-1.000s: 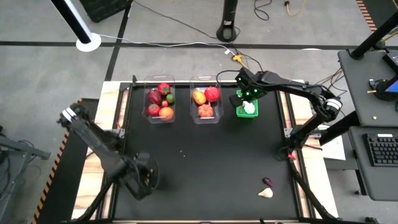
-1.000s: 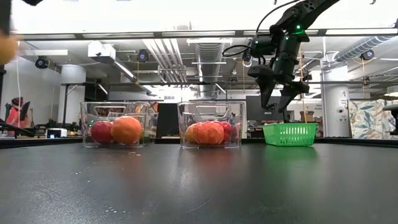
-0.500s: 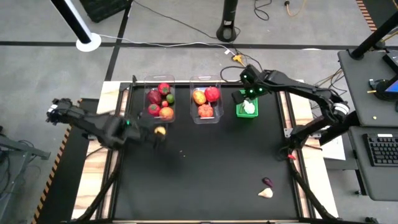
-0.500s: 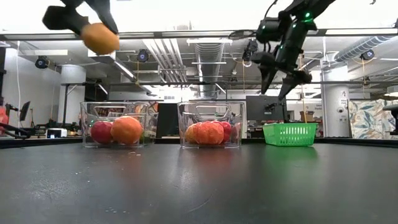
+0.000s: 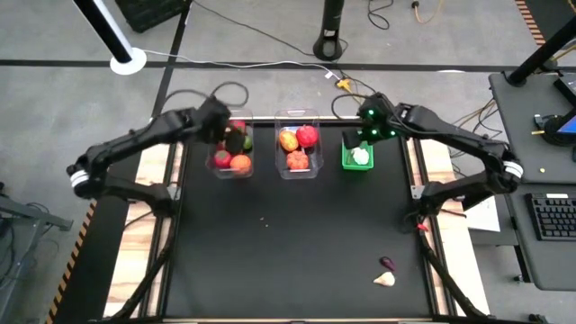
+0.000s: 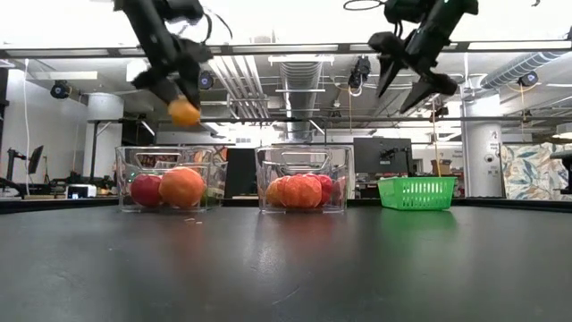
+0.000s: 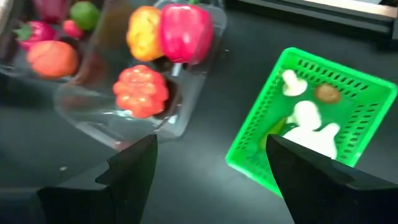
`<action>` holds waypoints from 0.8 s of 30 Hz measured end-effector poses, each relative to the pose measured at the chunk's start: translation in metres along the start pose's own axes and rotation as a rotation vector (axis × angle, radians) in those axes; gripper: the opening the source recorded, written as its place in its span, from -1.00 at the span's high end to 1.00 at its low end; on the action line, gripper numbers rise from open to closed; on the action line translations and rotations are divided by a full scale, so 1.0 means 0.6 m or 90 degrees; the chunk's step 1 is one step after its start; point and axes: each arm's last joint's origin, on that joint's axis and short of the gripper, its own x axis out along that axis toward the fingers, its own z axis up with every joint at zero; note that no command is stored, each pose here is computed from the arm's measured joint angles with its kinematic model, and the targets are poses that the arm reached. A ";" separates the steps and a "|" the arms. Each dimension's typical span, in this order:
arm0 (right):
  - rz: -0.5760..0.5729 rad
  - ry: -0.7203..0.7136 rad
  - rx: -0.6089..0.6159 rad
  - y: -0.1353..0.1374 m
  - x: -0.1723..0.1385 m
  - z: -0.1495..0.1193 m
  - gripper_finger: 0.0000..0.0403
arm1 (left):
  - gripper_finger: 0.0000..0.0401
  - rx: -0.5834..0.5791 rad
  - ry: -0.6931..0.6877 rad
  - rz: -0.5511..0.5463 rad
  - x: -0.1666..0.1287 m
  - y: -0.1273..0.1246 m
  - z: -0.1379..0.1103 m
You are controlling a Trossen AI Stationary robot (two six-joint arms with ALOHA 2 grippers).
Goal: Sort produce into baskets
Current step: Put the lemon into the left transparent bin, then put the eggplant into the green bin
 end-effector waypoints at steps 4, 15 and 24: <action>0.027 -0.008 -0.002 0.013 -0.019 -0.014 -0.45 | -0.08 0.003 0.056 0.002 0.064 0.020 0.017; 0.054 -0.003 0.004 0.039 -0.036 -0.041 -0.45 | -0.30 0.019 0.192 0.064 0.163 0.014 0.001; 0.063 0.016 0.015 0.051 -0.037 -0.056 -0.45 | -0.51 0.008 0.150 0.074 0.138 0.016 0.007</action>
